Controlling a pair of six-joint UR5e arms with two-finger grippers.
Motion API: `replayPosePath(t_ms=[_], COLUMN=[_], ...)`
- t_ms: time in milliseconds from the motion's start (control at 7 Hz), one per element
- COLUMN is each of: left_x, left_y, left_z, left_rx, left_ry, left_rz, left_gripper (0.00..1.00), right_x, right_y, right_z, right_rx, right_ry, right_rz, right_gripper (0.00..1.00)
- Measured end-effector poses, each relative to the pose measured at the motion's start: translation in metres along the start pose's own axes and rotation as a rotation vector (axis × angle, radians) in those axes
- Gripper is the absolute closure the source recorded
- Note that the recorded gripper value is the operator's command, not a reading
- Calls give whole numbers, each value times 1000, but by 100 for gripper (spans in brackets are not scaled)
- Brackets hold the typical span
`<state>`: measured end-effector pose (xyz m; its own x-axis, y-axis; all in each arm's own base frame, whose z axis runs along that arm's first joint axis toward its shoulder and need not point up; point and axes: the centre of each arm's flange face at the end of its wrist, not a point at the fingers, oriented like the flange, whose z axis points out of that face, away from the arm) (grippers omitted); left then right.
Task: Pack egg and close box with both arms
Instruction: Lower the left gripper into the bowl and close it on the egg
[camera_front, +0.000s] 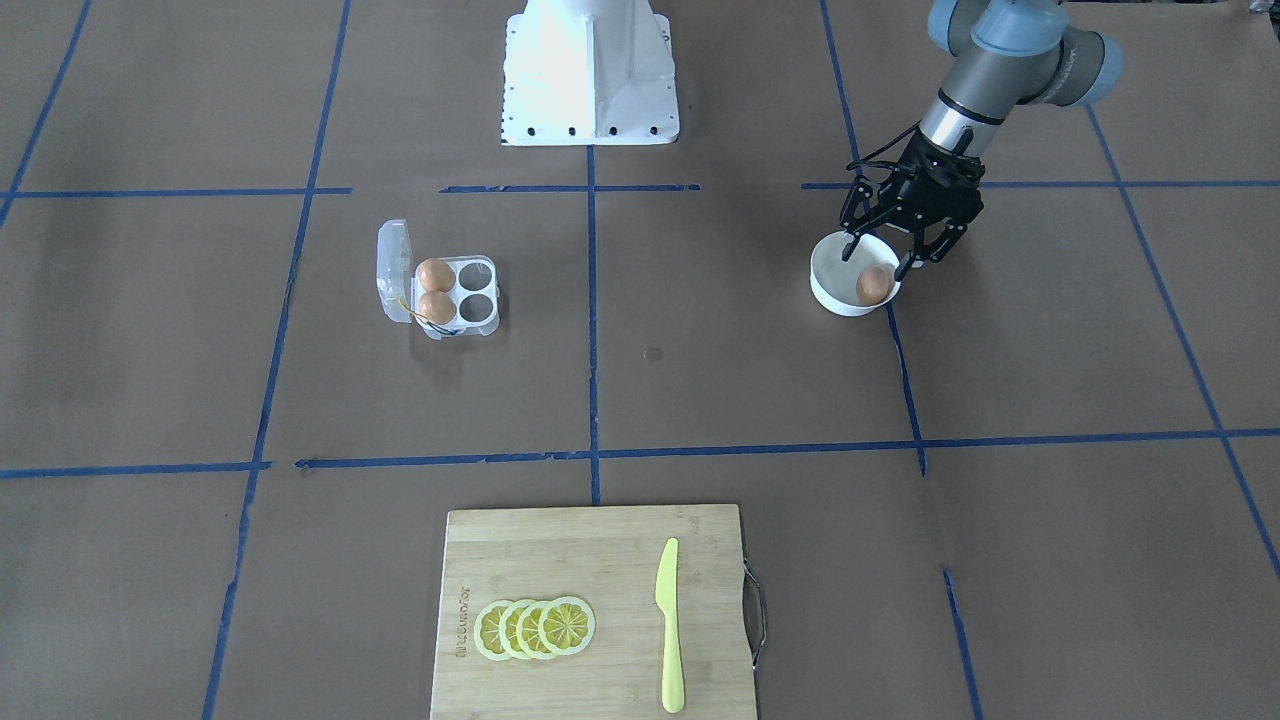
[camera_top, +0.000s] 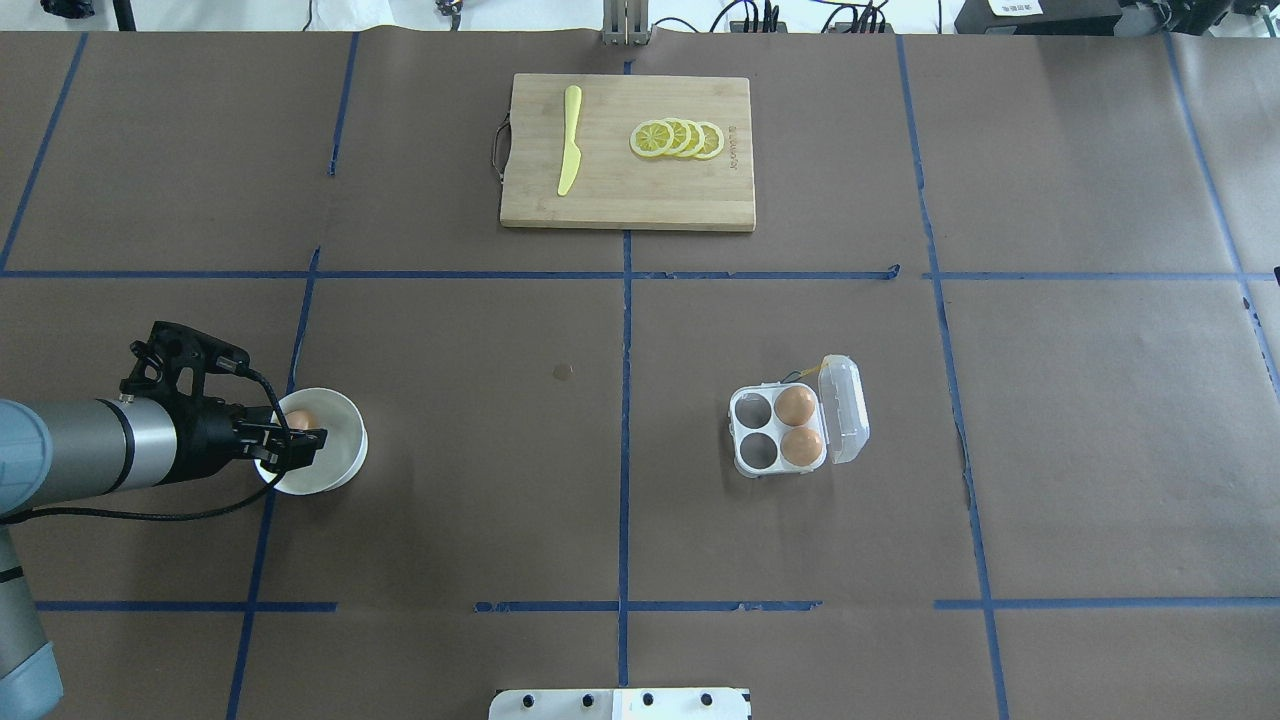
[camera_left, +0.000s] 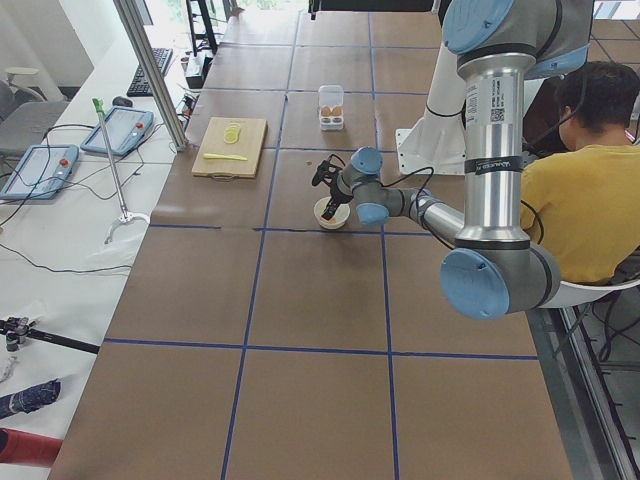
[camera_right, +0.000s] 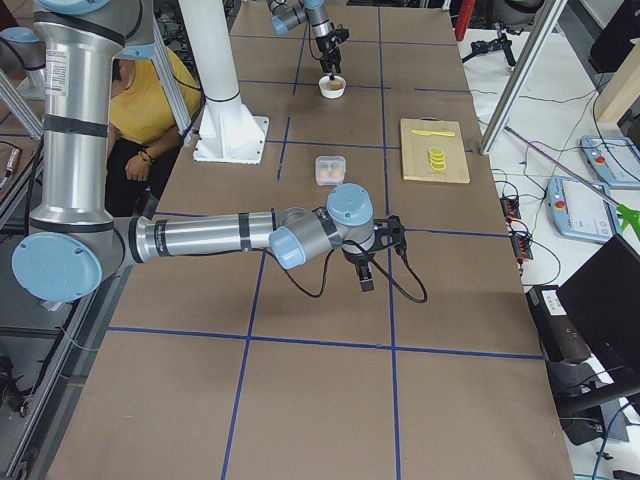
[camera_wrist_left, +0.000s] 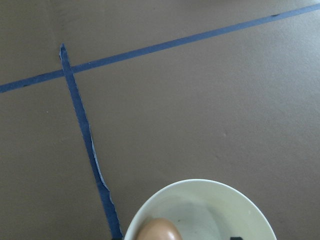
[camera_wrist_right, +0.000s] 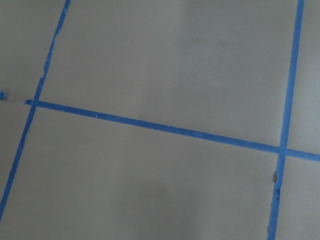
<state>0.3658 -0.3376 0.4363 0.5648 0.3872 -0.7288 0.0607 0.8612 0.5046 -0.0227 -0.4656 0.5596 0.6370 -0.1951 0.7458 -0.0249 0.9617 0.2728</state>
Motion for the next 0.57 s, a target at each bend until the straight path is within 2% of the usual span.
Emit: replayPosePath(t_ms=[571], left_x=[6], left_y=[8], left_z=[10], left_rx=[-24], left_ry=[1], left_rz=[9], left_gripper=[25], right_x=[1], right_y=[0], right_z=[1], right_rx=[-2], right_ry=[2], right_rz=[2], right_gripper=[0])
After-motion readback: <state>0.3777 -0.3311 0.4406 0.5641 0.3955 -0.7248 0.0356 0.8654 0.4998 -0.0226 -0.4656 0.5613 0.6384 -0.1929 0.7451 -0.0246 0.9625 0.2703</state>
